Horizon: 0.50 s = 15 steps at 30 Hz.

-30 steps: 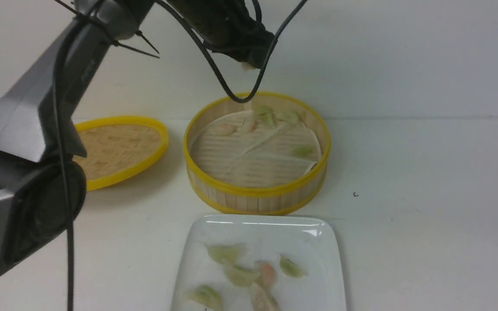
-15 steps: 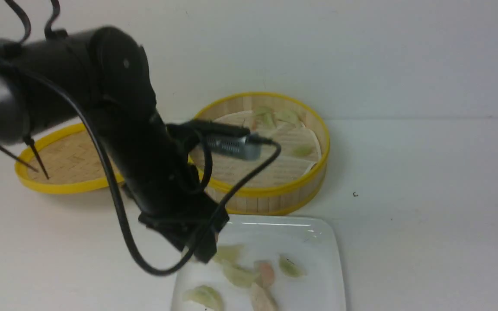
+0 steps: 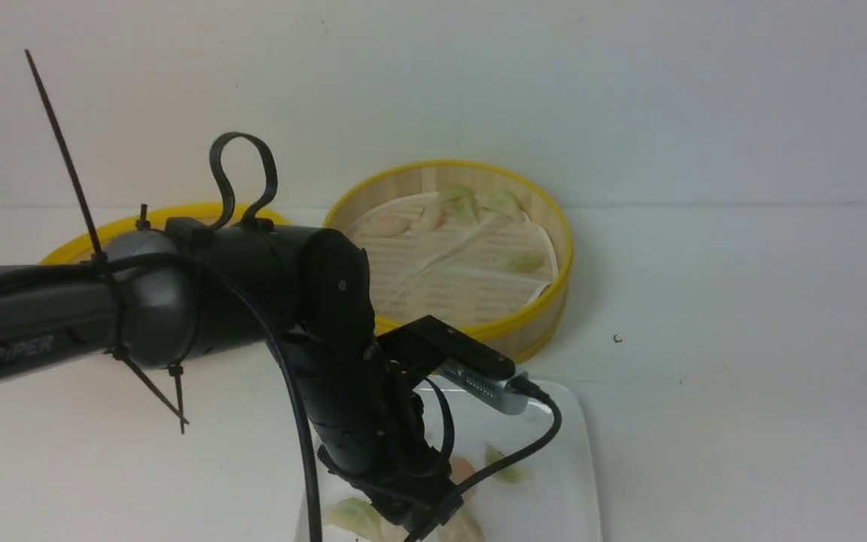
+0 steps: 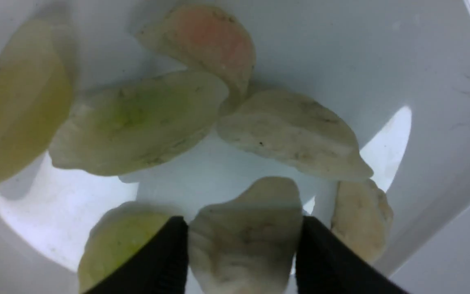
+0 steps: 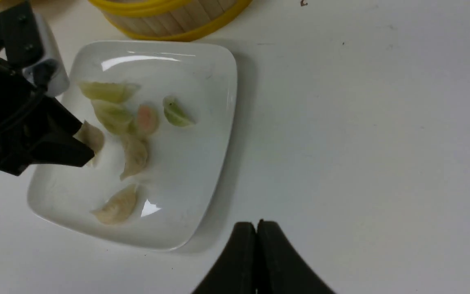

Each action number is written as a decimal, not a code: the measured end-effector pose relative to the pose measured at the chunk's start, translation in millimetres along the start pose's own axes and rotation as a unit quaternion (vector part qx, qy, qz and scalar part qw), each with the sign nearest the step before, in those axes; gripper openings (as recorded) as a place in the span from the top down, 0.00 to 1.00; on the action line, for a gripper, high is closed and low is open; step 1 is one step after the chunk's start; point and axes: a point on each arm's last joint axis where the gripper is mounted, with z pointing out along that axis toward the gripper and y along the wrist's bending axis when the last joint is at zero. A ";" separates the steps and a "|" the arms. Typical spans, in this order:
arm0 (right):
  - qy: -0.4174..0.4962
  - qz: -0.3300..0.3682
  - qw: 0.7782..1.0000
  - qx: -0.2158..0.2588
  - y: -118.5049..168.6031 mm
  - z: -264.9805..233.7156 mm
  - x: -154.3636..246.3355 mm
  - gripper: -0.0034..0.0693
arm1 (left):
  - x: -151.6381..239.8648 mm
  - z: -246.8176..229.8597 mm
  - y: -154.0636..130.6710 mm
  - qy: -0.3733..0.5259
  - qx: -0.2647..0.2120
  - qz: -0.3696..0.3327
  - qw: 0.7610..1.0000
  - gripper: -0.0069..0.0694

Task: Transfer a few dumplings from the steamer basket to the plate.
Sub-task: Use the left arm to put the dumpling into the plate, then use the right arm to grab a dumpling from inside the steamer

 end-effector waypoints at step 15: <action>0.028 -0.079 0.995 -0.056 18.3 12.4 -68.2 0.97 | 12.6 -99.5 -8.4 -0.029 -0.082 -0.030 0.996 0.84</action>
